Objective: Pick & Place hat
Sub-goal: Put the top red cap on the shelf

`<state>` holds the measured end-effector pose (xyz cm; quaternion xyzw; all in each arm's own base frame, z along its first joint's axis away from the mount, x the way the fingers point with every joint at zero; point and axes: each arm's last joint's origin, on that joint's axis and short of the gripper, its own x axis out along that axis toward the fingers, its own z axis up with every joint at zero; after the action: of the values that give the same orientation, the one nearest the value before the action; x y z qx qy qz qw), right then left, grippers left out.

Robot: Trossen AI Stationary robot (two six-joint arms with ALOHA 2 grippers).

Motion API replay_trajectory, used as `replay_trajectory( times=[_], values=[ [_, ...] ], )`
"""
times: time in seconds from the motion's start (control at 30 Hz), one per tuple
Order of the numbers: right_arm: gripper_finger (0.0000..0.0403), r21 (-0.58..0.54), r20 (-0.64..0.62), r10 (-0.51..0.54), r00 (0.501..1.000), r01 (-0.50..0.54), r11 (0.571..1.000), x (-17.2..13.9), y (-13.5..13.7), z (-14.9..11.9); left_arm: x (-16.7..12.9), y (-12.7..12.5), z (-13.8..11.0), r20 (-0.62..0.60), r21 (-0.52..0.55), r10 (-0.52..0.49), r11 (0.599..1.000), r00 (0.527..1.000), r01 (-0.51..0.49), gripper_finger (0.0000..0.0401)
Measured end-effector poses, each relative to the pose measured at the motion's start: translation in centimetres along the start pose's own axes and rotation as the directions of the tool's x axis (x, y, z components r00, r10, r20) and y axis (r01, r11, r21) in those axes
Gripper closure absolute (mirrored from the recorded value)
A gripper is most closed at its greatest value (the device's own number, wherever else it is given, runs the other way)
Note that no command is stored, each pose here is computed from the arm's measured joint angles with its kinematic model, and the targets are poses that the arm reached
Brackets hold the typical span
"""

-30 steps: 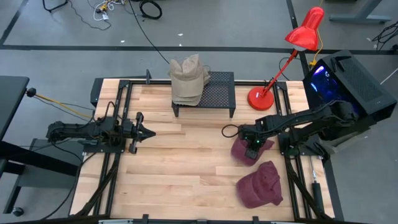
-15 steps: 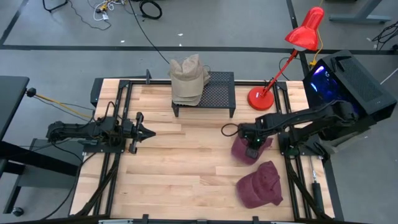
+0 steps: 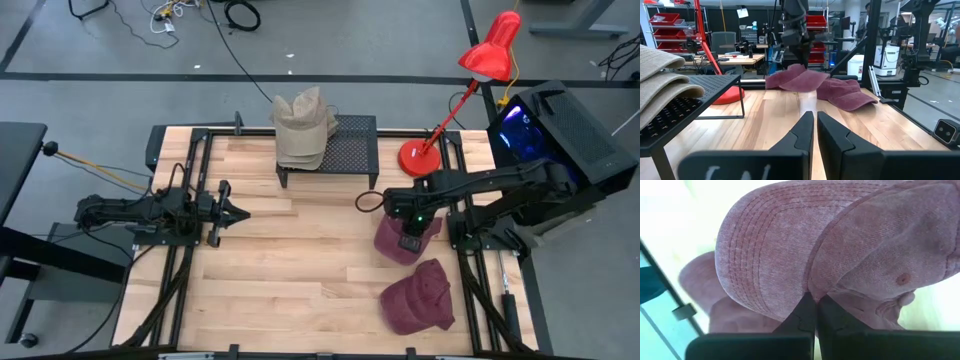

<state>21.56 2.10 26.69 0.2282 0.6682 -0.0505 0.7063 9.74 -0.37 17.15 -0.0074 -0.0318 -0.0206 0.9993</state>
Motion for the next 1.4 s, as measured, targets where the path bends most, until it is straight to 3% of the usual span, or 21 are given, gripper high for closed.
replay_trajectory(
  times=[0.53,0.87,1.27,1.4],
  values=[
    [0.0403,-0.086,0.186,0.007,0.983,0.009,0.996,-8.0,1.3,0.7,0.0,0.0,0.0,0.000,0.000,0.000,1.000,1.000,0.000,0.0371],
    [0.0403,-0.137,0.315,-0.197,0.928,0.250,0.959,-9.0,-0.9,1.9,0.0,0.0,0.0,0.000,0.000,0.000,1.000,1.000,0.000,0.0371],
    [0.0403,-0.170,0.323,-0.241,0.915,0.307,0.937,-9.7,-3.3,2.6,0.0,0.0,0.0,0.000,0.000,0.000,1.000,1.000,0.000,0.0371],
    [0.0403,-0.173,0.370,-0.242,0.897,0.323,0.930,-11.3,-3.9,2.7,0.0,0.0,0.0,0.000,0.000,0.000,1.000,1.000,0.000,0.0371]
  ],
)
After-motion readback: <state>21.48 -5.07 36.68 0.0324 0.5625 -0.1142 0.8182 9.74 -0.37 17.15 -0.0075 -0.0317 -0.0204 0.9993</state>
